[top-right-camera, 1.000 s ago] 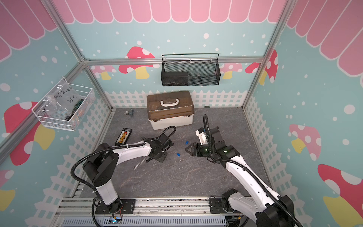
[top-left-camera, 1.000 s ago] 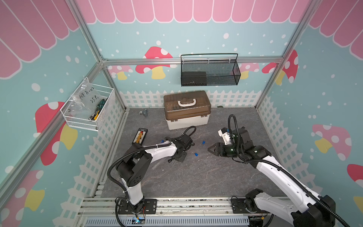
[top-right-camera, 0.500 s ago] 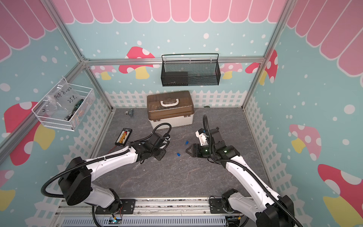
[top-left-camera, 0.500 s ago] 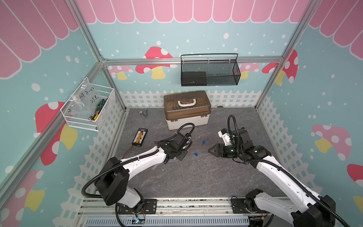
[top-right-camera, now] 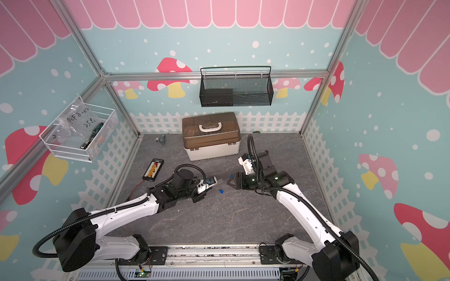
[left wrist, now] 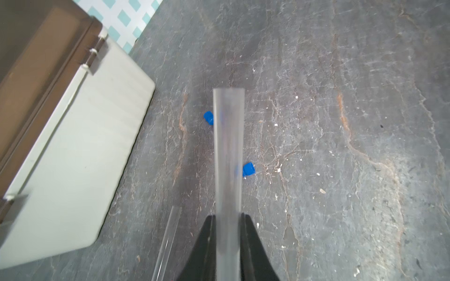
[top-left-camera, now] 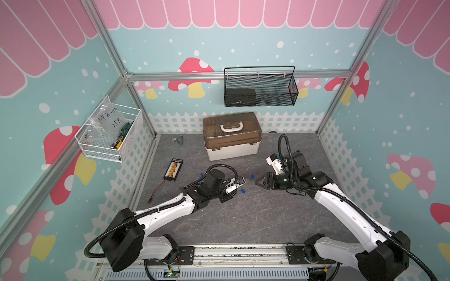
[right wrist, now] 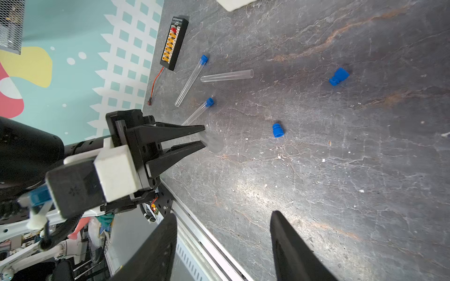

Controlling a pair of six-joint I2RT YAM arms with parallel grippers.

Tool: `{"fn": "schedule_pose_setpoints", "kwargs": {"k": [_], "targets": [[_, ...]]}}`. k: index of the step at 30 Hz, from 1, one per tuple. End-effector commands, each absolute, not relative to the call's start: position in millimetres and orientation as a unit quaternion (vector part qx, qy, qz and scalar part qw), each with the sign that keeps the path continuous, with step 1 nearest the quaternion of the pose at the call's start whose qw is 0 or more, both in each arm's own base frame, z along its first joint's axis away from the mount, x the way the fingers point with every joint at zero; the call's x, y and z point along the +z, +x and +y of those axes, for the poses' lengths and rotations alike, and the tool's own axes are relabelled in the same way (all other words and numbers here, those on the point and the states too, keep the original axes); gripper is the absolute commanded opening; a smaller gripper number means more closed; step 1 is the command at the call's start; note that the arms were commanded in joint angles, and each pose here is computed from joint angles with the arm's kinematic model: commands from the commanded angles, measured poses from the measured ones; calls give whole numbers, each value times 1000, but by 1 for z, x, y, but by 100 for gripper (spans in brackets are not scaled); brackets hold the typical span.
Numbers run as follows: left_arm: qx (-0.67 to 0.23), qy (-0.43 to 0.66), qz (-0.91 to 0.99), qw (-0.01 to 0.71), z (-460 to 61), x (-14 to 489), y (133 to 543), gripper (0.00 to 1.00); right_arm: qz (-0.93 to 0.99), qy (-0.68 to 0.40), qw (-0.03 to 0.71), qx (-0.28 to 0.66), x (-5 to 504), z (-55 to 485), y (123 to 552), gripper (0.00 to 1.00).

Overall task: Insert stoppers into test tubes
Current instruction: Pick up the test tube at the center of the board.

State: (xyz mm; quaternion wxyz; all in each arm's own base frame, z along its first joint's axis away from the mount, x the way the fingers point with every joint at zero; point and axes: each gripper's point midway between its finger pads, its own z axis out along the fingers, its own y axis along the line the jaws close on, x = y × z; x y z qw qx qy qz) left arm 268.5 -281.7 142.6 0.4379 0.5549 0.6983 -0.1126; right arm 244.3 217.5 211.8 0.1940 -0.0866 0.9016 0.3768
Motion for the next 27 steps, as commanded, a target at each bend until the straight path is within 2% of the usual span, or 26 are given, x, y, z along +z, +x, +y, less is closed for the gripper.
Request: {"fn": "schedule_pose_setpoints", "kwargs": {"k": [1, 12, 27], "targets": [[-129, 587, 644, 474, -295, 160, 263, 19, 894, -96, 185, 397, 222, 227, 241, 62], [-140, 604, 628, 471, -298, 159, 252, 19, 882, -103, 159, 431, 214, 255, 243, 63], [-148, 603, 622, 476, -300, 163, 250, 18, 878, -93, 139, 448, 200, 272, 243, 45]]}}
